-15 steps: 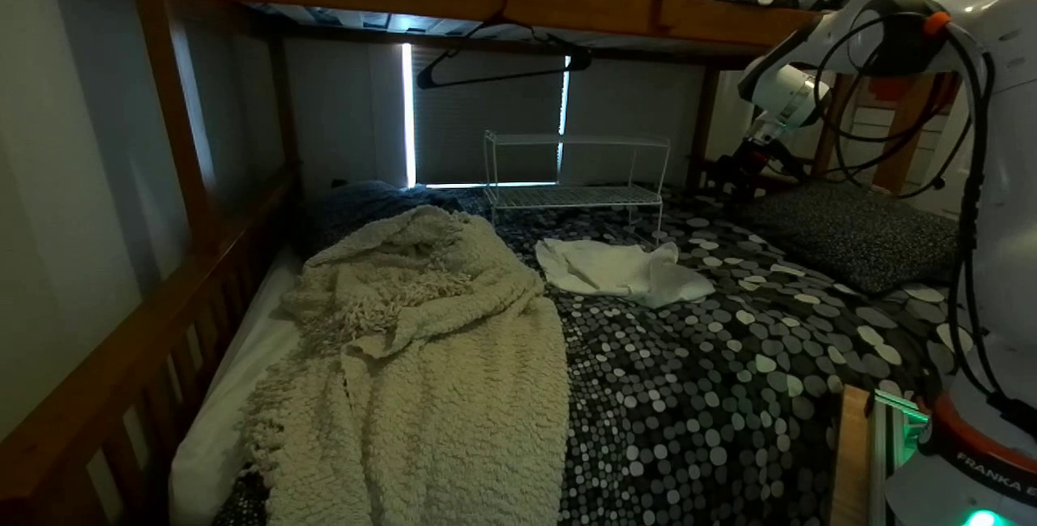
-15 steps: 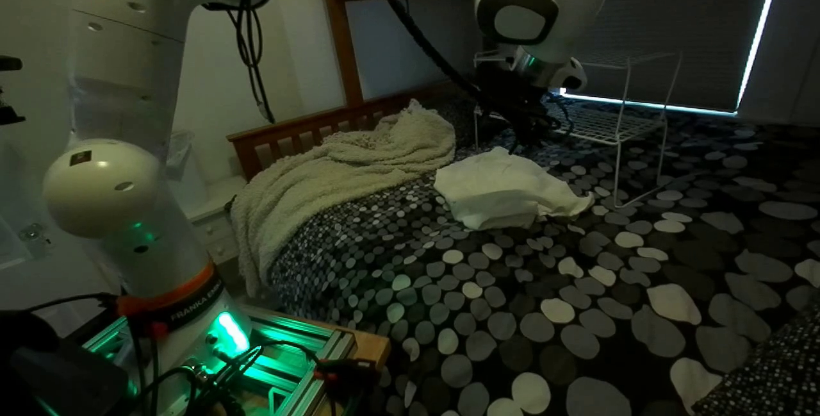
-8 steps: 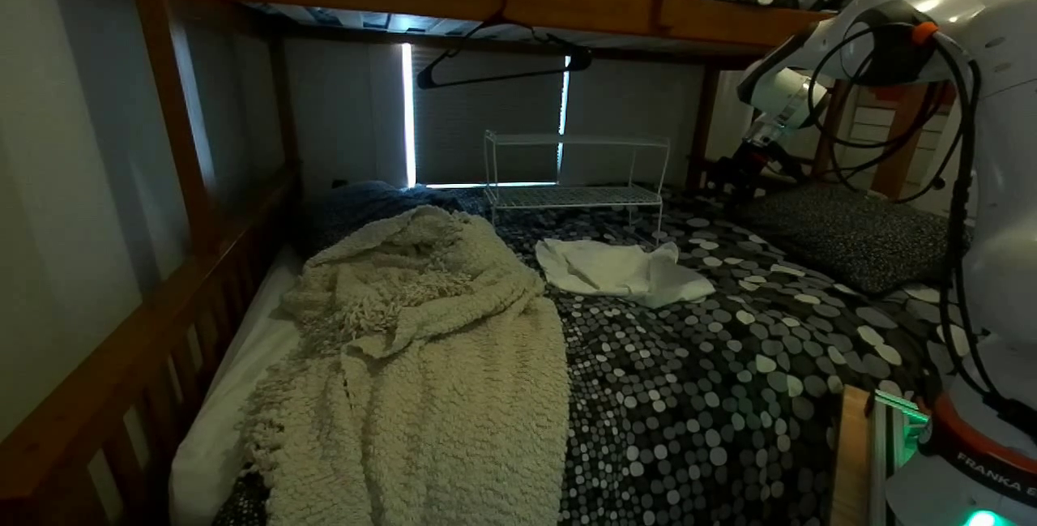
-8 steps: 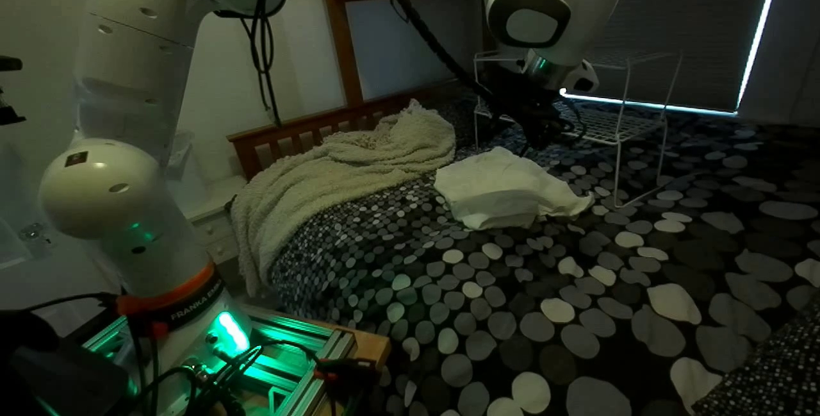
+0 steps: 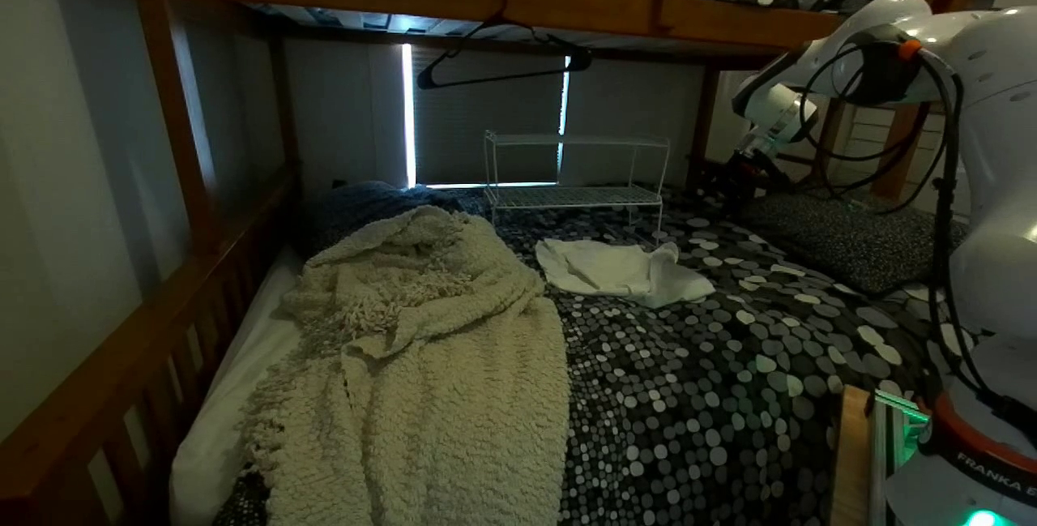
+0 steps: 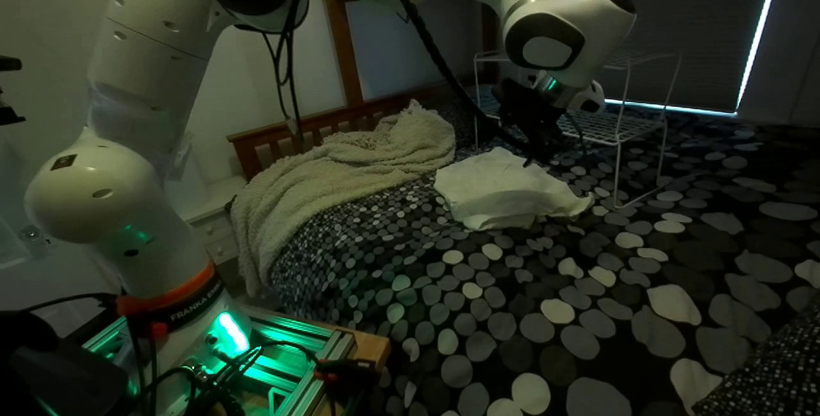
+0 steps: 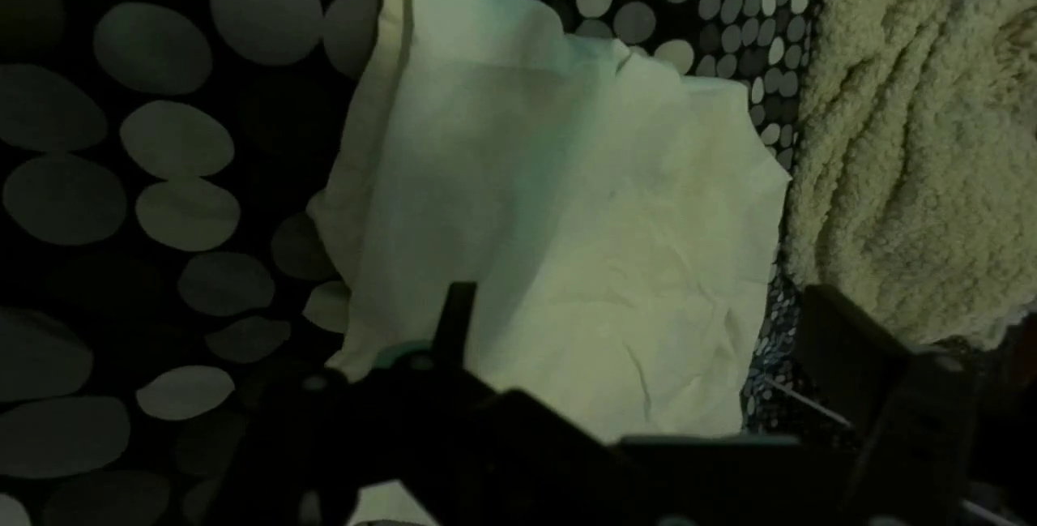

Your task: Pull the white towel to the right of the bed, fold the white towel in half from right to left

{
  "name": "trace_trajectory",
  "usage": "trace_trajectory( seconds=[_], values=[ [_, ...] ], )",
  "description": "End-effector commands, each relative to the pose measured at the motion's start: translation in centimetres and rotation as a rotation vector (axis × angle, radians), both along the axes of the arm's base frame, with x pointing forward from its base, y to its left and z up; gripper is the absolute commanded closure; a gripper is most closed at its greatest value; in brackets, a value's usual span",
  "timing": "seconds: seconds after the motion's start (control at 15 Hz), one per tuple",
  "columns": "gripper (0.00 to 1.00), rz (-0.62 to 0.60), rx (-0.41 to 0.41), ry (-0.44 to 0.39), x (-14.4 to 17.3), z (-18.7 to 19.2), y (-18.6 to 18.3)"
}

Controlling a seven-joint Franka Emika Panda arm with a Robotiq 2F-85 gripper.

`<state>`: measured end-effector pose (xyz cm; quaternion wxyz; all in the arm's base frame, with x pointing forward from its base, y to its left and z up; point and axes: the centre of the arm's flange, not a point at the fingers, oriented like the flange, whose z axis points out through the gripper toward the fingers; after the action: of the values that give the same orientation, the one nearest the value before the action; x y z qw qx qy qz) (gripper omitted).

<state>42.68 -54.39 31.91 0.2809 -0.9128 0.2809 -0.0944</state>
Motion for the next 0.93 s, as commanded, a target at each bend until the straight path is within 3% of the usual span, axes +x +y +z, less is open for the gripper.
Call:
trace_trajectory(
  seconds=[0.0,0.4,0.87],
  values=[
    [0.0,-0.089,0.124,0.019,1.9,-5.4,-4.8],
    [0.0,-0.168,0.213,0.029,2.6,-13.7,-6.4],
    [0.0,-0.243,0.252,0.058,3.4,-17.6,-7.3]
  ],
)
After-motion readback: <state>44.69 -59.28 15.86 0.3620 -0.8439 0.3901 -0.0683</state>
